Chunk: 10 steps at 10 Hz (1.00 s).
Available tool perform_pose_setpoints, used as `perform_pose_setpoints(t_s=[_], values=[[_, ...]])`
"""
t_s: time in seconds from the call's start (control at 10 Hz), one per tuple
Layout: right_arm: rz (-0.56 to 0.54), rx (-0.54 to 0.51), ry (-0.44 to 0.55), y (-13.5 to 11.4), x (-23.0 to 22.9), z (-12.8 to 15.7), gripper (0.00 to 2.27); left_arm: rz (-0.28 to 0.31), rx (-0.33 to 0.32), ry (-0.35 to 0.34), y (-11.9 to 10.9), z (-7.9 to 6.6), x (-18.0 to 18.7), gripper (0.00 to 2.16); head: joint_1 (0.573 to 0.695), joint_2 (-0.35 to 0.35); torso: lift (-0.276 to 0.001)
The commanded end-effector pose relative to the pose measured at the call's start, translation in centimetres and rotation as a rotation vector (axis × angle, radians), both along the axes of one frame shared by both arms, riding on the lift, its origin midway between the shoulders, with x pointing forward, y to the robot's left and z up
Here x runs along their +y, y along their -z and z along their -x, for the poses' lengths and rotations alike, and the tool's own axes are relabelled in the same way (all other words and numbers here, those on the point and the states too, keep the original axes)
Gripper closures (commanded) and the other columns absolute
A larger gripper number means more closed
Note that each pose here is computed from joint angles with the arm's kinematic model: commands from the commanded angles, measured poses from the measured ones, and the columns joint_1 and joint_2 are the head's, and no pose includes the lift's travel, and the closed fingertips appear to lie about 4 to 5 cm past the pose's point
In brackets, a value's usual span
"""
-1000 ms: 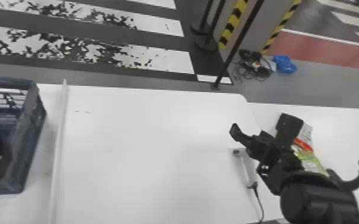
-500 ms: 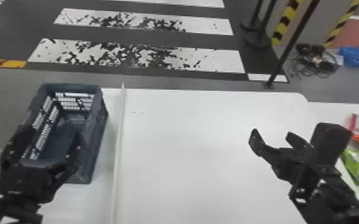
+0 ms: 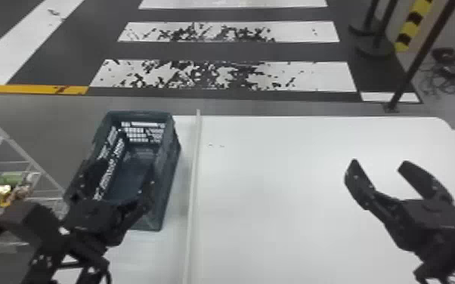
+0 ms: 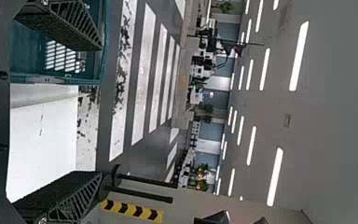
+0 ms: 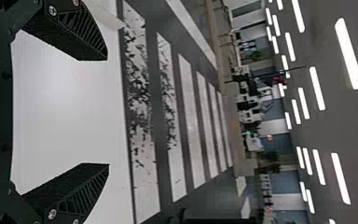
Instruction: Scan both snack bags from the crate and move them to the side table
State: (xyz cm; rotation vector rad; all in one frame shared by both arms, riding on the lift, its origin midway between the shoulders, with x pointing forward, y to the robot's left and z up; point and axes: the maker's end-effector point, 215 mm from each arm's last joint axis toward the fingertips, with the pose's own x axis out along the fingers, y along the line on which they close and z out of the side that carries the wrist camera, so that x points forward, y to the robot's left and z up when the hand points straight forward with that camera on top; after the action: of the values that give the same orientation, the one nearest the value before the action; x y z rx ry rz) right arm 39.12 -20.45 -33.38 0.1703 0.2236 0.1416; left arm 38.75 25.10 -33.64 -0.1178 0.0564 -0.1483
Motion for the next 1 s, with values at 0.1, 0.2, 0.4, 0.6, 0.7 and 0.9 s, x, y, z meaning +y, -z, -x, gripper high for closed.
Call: perform_pose_setpoints(t_s=[0.1,0.2,0.4,0.6,0.7,0.9], values=[[-0.029,-0.209,0.081,-4.9,-1.5,0.5,0.12,0.004,-0.007,0.015,-0.7,-0.1,-0.4,0.04,0.695,0.062,-0.029],[-0.035,-0.232,0.097,-5.1,-1.9,1.1,0.12,0.003,-0.009,0.025,-0.7,-0.1,-0.8,0.09,0.695,0.049,-0.029],[-0.029,-0.215,0.119,-3.7,-2.5,2.4,0.12,-0.009,-0.043,0.034,-1.5,0.4,-1.6,0.09,0.695,0.030,-0.029],[-0.034,-0.231,0.142,-4.2,-3.1,3.9,0.12,-0.028,-0.071,0.041,-2.1,1.7,-2.5,0.08,0.695,0.005,-0.029],[-0.036,-0.230,0.147,-4.2,-3.4,4.4,0.12,-0.026,-0.090,0.027,-2.6,2.5,-2.1,0.08,0.695,-0.008,-0.029],[-0.042,-0.208,0.145,-3.1,-3.6,5.8,0.12,-0.010,-0.082,0.007,-2.0,4.4,-1.6,0.08,0.695,-0.012,-0.029]])
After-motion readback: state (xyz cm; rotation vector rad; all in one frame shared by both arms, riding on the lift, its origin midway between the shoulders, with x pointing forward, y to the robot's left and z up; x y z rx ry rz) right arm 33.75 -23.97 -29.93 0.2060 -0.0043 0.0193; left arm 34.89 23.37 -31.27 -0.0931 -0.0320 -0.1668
